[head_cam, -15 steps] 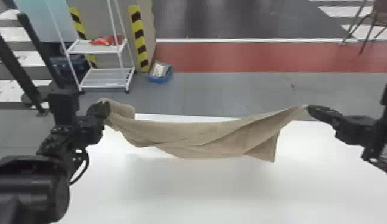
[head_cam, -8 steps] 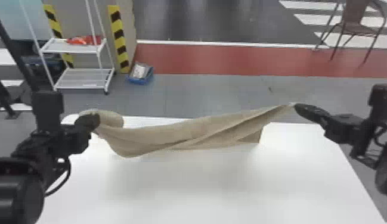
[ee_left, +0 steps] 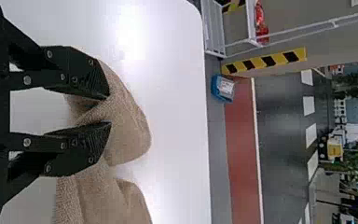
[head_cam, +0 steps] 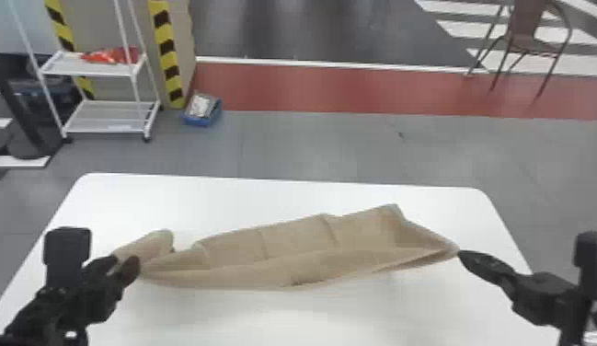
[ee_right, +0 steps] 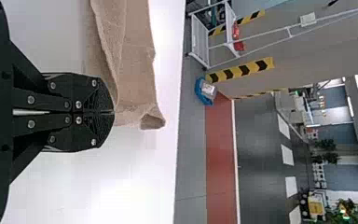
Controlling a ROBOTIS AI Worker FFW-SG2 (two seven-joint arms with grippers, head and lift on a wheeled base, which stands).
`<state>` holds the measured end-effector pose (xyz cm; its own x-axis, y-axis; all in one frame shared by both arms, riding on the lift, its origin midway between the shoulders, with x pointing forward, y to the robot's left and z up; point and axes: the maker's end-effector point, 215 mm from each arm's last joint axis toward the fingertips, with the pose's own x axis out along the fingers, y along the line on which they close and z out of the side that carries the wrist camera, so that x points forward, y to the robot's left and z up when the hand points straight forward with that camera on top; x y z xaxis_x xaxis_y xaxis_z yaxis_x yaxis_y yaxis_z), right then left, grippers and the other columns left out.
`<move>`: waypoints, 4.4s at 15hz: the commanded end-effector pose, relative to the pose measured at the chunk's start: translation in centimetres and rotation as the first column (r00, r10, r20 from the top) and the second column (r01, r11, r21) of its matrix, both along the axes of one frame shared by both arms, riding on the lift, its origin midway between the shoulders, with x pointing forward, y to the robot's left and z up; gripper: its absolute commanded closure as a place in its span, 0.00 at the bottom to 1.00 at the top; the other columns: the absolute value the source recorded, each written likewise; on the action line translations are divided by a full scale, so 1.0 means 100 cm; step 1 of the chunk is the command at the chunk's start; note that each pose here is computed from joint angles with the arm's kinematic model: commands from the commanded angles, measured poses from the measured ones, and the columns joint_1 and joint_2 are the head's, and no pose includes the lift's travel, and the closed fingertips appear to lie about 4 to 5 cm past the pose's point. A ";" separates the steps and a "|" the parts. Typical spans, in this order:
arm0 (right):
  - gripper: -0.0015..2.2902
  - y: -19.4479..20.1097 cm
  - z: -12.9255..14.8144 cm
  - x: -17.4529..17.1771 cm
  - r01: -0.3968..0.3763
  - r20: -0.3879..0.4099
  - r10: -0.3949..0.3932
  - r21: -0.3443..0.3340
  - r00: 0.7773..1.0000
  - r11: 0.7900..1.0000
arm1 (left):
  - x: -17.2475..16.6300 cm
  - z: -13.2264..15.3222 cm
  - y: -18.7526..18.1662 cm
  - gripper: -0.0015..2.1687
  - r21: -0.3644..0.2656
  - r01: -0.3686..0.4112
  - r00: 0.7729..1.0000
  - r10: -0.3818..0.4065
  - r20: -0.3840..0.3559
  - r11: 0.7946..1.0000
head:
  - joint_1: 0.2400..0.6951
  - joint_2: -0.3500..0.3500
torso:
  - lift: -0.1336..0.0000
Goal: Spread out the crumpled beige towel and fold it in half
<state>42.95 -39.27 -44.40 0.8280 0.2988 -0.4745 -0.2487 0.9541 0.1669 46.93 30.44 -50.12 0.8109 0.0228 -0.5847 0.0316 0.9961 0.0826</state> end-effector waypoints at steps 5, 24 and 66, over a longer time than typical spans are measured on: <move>0.70 -0.036 -0.043 -0.074 0.082 -0.057 -0.080 0.032 0.995 0.996 | -0.039 -0.025 0.066 0.06 0.131 -0.120 0.991 0.126 -0.045 0.984 | 1.00 0.37 | 1.00; 0.70 -0.015 -0.050 -0.076 0.068 -0.067 -0.066 0.038 0.996 0.997 | 0.039 -0.050 0.018 0.54 0.097 0.060 0.998 -0.057 -0.030 0.993 | 1.00 0.34 | 1.00; 0.70 -0.049 0.007 -0.050 0.132 0.057 -0.134 0.041 0.989 0.990 | -0.002 0.074 0.042 0.69 -0.119 0.016 0.999 -0.011 0.044 0.993 | 1.00 0.32 | 1.00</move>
<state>37.25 -42.86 -44.89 0.8707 0.2221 -0.4388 -0.1549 0.9707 0.1839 47.33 33.28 -45.10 0.8156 -0.0625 -0.5753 0.0698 0.9975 -0.0094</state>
